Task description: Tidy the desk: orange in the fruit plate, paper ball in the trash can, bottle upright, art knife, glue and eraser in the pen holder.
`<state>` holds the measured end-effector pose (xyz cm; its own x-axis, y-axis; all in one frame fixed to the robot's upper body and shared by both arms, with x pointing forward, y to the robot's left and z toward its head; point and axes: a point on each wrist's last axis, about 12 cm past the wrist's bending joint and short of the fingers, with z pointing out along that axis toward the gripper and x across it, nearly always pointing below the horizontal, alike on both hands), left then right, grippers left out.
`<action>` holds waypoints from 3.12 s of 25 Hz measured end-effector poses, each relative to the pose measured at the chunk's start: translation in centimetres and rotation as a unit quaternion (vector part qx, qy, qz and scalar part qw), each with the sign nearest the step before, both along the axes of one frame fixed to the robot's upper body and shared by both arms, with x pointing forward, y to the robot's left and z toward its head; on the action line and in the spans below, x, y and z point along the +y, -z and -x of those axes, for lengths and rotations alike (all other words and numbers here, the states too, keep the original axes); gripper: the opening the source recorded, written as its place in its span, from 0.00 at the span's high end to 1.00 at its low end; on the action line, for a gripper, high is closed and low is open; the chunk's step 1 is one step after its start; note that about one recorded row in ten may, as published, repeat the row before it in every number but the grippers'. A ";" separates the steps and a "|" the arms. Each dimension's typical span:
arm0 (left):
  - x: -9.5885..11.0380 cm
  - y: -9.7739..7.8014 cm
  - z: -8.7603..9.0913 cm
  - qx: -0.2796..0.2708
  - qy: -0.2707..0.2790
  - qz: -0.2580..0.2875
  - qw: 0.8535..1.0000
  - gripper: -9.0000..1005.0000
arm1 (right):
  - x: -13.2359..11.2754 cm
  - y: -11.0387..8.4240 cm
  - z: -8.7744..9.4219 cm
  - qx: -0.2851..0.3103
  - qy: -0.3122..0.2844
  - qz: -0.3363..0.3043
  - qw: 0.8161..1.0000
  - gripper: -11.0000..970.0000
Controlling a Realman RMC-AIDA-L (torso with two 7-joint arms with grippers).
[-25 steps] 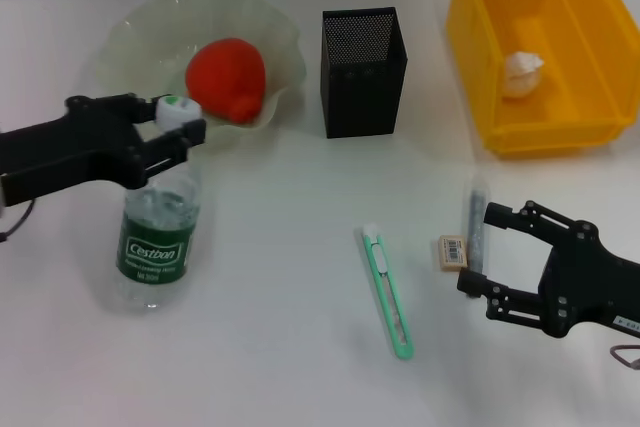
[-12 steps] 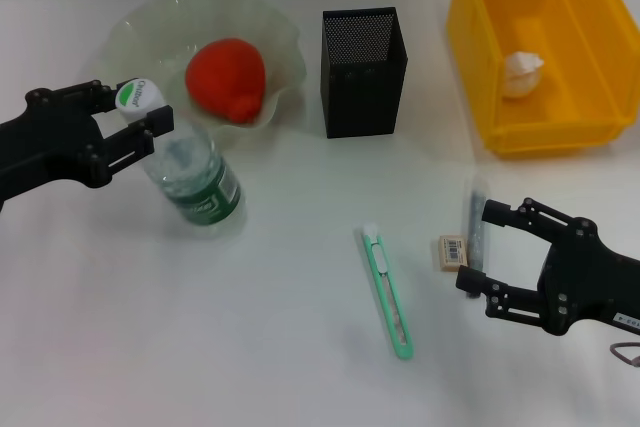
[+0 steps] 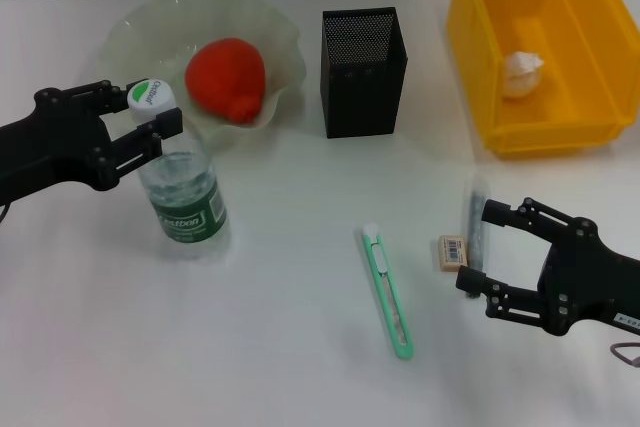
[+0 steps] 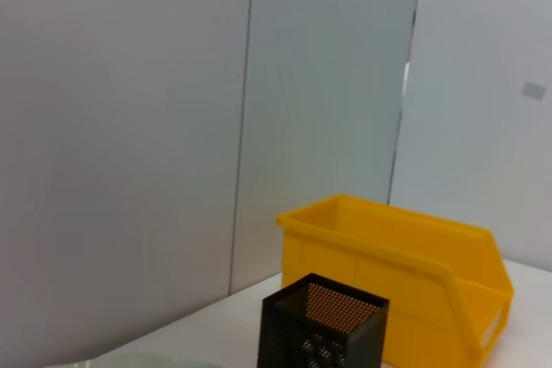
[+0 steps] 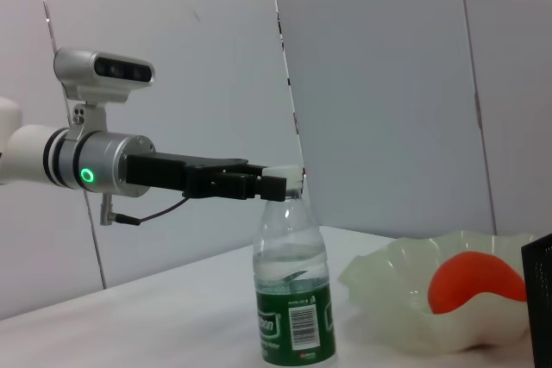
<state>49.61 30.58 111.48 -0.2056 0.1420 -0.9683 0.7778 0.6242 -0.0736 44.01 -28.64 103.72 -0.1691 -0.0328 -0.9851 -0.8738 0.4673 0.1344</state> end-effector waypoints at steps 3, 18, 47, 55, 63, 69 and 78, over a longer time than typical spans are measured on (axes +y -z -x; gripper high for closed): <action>-0.1 -0.1 -0.1 -0.002 0.003 0.001 1.000 0.55 | 0.0 0.0 0.0 0.000 0.000 0.000 1.000 0.13; 0.7 -1.3 0.5 -0.064 0.006 0.029 0.998 0.29 | -0.2 -0.1 0.1 0.004 0.001 -0.002 1.000 0.13; -1.9 7.3 6.3 -0.067 0.149 0.053 0.985 0.22 | 15.2 -13.3 -9.7 0.252 0.054 0.397 0.881 0.13; -1.9 7.5 6.1 -0.061 0.144 0.048 0.986 0.22 | 16.7 -10.3 -10.3 0.270 0.049 0.395 0.877 0.14; -2.0 7.7 6.1 -0.058 0.144 0.047 0.987 0.22 | 17.4 -8.3 -10.8 0.285 0.044 0.388 0.875 0.15; -2.1 7.8 6.0 -0.055 0.145 0.050 0.987 0.22 | 17.7 -7.7 -10.8 0.290 0.040 0.396 0.870 0.16; -2.4 7.9 5.9 -0.052 0.147 0.055 0.986 0.22 | 18.1 -7.2 -10.8 0.290 0.033 0.412 0.863 0.37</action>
<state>43.75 28.16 103.62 -0.0705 0.0746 -0.9947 0.9310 0.3630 -0.0387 54.82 -10.59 110.91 -0.6540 -0.6533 -0.3815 -0.7393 0.6589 0.1391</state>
